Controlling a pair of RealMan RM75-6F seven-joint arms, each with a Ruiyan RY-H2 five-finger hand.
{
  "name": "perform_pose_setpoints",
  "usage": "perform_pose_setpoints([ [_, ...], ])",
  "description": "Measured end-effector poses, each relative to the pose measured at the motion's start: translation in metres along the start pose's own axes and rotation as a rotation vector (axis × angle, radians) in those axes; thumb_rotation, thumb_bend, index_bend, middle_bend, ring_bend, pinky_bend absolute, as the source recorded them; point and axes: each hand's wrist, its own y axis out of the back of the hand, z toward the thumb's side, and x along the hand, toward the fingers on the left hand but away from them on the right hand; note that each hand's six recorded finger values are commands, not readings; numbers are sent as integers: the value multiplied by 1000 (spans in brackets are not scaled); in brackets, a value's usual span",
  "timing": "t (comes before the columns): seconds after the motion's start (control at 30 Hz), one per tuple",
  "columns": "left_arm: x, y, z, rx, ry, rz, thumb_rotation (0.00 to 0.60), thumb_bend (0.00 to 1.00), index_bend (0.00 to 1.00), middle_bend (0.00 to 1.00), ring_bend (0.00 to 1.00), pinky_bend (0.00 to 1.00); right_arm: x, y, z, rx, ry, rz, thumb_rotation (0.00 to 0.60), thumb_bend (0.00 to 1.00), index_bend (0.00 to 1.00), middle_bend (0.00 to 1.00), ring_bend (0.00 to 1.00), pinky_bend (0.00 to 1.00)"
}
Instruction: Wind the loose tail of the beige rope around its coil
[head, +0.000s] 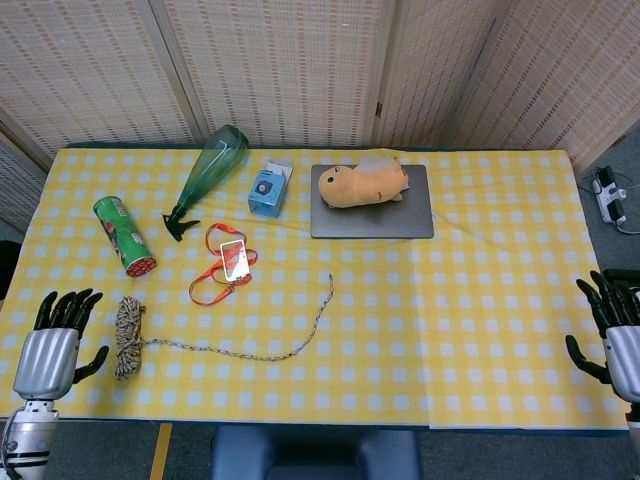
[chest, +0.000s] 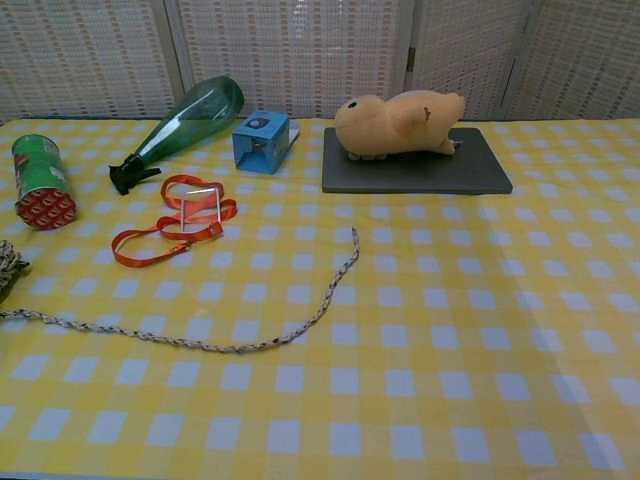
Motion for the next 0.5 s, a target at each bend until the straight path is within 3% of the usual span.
perform_pose_setpoints([
  [0.27,16,-17,30,-33,-53,-67,600,229,21,129,94,25,3,-1,-3,-7,-3,3,600,449,0,0,72,0],
  [0.5,30,-45,46,-35,-50,-152,600,225,0,45,32,0,3,-3,-6,-10,-10,7,600,450,0,0,73,0],
])
